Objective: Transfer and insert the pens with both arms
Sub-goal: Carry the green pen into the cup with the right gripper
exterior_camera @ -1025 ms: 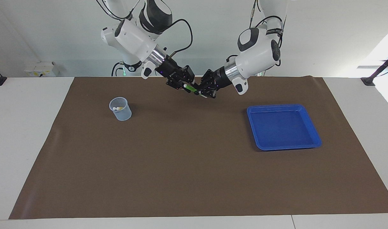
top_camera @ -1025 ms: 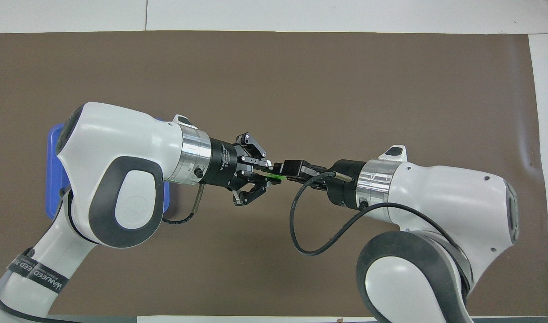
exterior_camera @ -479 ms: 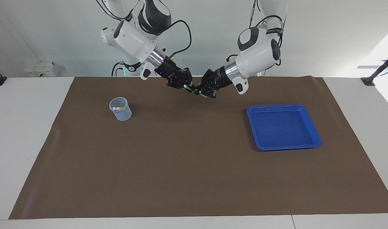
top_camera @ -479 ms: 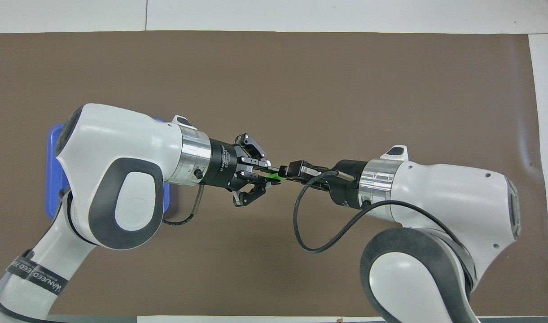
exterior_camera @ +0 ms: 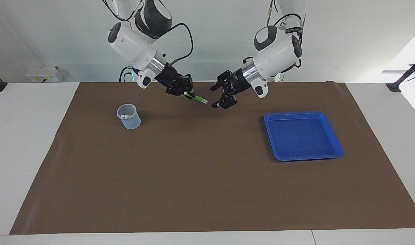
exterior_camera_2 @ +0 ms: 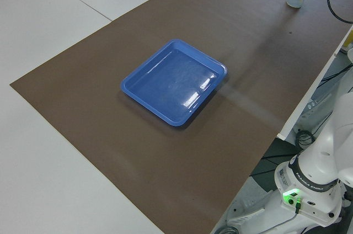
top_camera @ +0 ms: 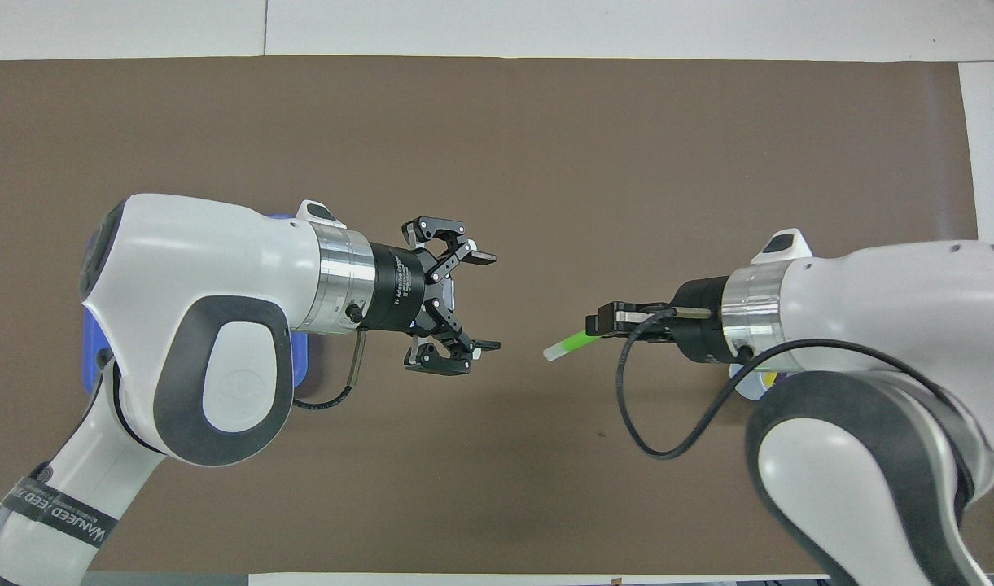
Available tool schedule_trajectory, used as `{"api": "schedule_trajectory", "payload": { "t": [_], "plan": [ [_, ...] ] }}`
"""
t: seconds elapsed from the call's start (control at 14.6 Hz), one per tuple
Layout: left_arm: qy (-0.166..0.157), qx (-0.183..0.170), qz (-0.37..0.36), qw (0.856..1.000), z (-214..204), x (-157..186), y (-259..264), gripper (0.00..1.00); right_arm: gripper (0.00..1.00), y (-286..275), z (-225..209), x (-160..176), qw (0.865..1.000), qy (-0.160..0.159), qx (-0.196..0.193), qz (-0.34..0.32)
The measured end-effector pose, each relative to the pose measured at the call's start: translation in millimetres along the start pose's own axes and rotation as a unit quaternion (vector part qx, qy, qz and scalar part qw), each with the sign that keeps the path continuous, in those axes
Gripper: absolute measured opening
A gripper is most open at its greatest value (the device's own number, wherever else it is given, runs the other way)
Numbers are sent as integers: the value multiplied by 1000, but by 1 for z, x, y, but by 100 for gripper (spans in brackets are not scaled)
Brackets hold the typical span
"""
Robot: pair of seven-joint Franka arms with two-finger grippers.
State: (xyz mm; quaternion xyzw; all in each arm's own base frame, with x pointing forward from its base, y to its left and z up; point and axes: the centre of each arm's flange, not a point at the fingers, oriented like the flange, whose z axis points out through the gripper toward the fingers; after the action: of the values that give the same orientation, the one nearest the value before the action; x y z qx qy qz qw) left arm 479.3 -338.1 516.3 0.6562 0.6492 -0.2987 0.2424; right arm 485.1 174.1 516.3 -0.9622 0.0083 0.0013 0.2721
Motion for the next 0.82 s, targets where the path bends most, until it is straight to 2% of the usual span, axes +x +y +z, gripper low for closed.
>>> {"api": "schedule_trajectory", "payload": {
  "t": [0.21,0.41,0.55,0.82],
  "plan": [
    [12,-7,8,1000,-2,2,2,100,18,53,-54,15,988,-20,-98,-119],
    [60,-24,33,997,-12,13,9,100,18,94,-68,24,964,-40,-186,-185],
    [77,-36,39,996,-23,19,17,100,18,122,-65,27,957,-60,-204,-198],
    [82,-43,38,995,-30,23,21,100,18,155,-53,22,956,-86,-201,-196]
  ]
}}
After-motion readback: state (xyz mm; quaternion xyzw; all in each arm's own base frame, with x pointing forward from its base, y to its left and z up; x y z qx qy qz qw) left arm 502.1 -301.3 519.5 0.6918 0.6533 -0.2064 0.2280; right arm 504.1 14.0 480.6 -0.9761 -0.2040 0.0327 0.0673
